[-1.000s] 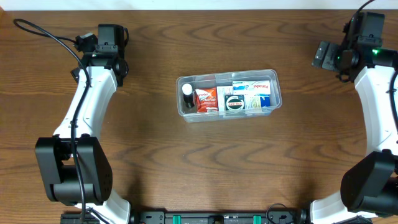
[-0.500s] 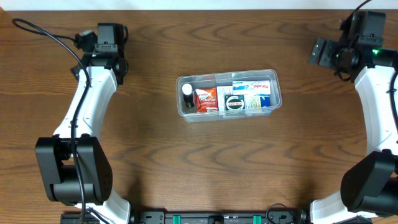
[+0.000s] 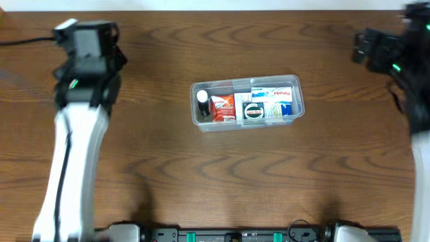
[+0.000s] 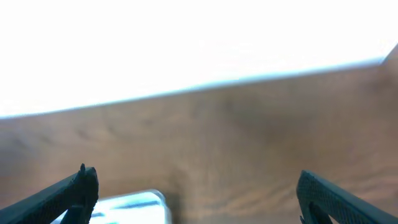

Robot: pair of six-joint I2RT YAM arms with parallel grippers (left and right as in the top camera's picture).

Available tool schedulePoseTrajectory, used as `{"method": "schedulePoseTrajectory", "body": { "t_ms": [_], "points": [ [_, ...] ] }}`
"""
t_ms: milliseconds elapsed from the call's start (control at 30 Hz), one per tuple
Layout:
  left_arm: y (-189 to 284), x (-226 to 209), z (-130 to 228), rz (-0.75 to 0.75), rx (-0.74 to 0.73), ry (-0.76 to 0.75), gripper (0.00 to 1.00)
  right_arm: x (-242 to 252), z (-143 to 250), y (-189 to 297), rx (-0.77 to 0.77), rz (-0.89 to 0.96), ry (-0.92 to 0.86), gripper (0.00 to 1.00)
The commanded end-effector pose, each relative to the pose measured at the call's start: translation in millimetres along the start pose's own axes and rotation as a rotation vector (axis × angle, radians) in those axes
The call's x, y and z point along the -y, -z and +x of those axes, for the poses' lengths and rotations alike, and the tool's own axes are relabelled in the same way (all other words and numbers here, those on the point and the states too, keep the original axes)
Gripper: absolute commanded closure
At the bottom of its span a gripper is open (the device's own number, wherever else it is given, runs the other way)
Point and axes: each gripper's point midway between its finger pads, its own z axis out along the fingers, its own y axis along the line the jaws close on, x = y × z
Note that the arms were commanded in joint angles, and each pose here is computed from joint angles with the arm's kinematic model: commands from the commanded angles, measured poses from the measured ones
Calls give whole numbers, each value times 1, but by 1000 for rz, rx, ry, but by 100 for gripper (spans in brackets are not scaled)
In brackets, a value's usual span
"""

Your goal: Pack container

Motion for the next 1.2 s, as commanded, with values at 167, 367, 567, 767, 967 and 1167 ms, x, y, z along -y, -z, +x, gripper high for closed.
{"method": "schedulePoseTrajectory", "body": {
  "t_ms": [167,367,567,767,967,1167],
  "points": [
    [130,-29,-43,252,183,161,2,-25,-12,163,258,-43,68,1],
    [191,-69,-41,303,277,212,2,-27,15,222,310,-40,71,1],
    [228,-100,-25,336,314,288,2,-26,41,247,301,-41,52,1],
    [268,-123,-11,450,392,366,2,-31,48,294,447,-58,70,1],
    [288,-134,10,540,428,374,2,-32,60,345,605,-53,84,1],
    [288,-131,36,595,393,332,2,-33,78,377,696,-62,95,1]
  ]
}}
